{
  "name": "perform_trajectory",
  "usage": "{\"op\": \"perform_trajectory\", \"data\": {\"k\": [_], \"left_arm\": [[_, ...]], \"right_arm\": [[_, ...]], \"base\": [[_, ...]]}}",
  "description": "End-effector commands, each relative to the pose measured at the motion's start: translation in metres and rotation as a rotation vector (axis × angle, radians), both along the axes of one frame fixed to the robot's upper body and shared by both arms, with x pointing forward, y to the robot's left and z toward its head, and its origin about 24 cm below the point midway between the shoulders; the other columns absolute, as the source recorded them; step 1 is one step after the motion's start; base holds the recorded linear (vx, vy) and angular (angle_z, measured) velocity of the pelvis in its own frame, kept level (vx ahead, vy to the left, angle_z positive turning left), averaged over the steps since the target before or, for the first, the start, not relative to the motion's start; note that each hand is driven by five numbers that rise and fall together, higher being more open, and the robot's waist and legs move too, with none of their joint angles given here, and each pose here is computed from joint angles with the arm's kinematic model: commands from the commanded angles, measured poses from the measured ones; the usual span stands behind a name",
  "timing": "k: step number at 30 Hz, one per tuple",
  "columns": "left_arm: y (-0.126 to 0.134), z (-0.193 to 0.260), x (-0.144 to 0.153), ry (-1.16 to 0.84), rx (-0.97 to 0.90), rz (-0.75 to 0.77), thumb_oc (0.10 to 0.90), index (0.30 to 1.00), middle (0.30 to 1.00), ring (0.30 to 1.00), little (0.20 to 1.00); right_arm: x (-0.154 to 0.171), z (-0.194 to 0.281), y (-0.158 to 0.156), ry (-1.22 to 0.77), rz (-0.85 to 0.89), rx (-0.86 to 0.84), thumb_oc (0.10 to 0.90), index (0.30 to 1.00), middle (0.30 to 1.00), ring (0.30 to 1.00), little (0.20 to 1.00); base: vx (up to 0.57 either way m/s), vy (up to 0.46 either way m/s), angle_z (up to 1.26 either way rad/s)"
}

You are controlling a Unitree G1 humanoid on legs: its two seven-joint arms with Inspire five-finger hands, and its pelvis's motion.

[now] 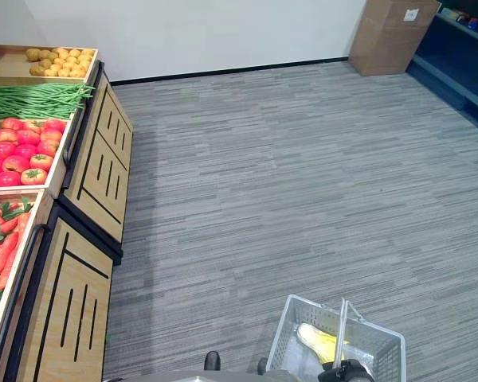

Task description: Get the vegetables into the basket

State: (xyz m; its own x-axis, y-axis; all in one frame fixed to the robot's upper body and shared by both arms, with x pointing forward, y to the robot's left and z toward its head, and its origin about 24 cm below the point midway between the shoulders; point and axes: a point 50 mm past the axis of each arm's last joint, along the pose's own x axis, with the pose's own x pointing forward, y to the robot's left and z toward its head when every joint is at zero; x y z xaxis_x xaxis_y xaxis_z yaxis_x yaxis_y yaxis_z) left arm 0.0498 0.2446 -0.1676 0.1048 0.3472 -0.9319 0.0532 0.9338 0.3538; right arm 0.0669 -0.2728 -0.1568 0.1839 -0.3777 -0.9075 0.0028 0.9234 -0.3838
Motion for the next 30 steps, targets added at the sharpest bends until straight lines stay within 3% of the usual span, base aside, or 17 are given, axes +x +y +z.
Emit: {"op": "perform_trajectory", "data": {"k": [1, 10, 15, 20, 26, 30], "left_arm": [[0.028, 0.01, 0.017, -0.032, 0.073, 0.007, 0.9, 1.0, 1.0, 1.0, 1.0], [0.028, 0.012, 0.026, -0.057, 0.075, -0.008, 0.9, 1.0, 1.0, 1.0, 1.0], [0.019, 0.011, 0.037, -0.084, 0.048, -0.03, 0.9, 1.0, 1.0, 1.0, 1.0], [0.01, 0.006, 0.026, -0.047, 0.019, -0.054, 0.9, 1.0, 1.0, 1.0, 1.0], [0.0, 0.004, 0.028, -0.064, -0.004, -0.046, 0.9, 1.0, 1.0, 1.0, 1.0], [-0.004, 0.006, 0.045, -0.119, -0.005, -0.097, 0.9, 1.0, 1.0, 1.0, 1.0]], "right_arm": [[-0.006, 0.004, -0.016, 0.036, -0.032, -0.036, 0.4, 0.3, 0.3, 0.3, 0.3], [-0.02, 0.001, -0.011, 0.067, -0.056, -0.014, 0.4, 0.3, 0.3, 0.3, 0.3], [-0.034, -0.003, -0.004, 0.108, -0.047, 0.001, 0.4, 0.3, 0.3, 0.3, 0.3], [-0.057, -0.004, -0.005, 0.161, -0.071, 0.001, 0.4, 0.3, 0.3, 0.3, 0.3], [-0.055, 0.001, -0.018, 0.158, -0.076, -0.028, 0.4, 0.3, 0.3, 0.3, 0.3], [-0.034, 0.006, -0.029, 0.062, -0.108, -0.044, 0.4, 0.3, 0.3, 0.3, 0.3]], "base": [[0.0, 0.045, -0.06], [0.18, 0.033, 0.07], [0.29, -0.016, 0.93], [0.28, -0.137, 0.26], [0.28, -0.172, 0.55], [0.28, -0.195, 0.23]]}}
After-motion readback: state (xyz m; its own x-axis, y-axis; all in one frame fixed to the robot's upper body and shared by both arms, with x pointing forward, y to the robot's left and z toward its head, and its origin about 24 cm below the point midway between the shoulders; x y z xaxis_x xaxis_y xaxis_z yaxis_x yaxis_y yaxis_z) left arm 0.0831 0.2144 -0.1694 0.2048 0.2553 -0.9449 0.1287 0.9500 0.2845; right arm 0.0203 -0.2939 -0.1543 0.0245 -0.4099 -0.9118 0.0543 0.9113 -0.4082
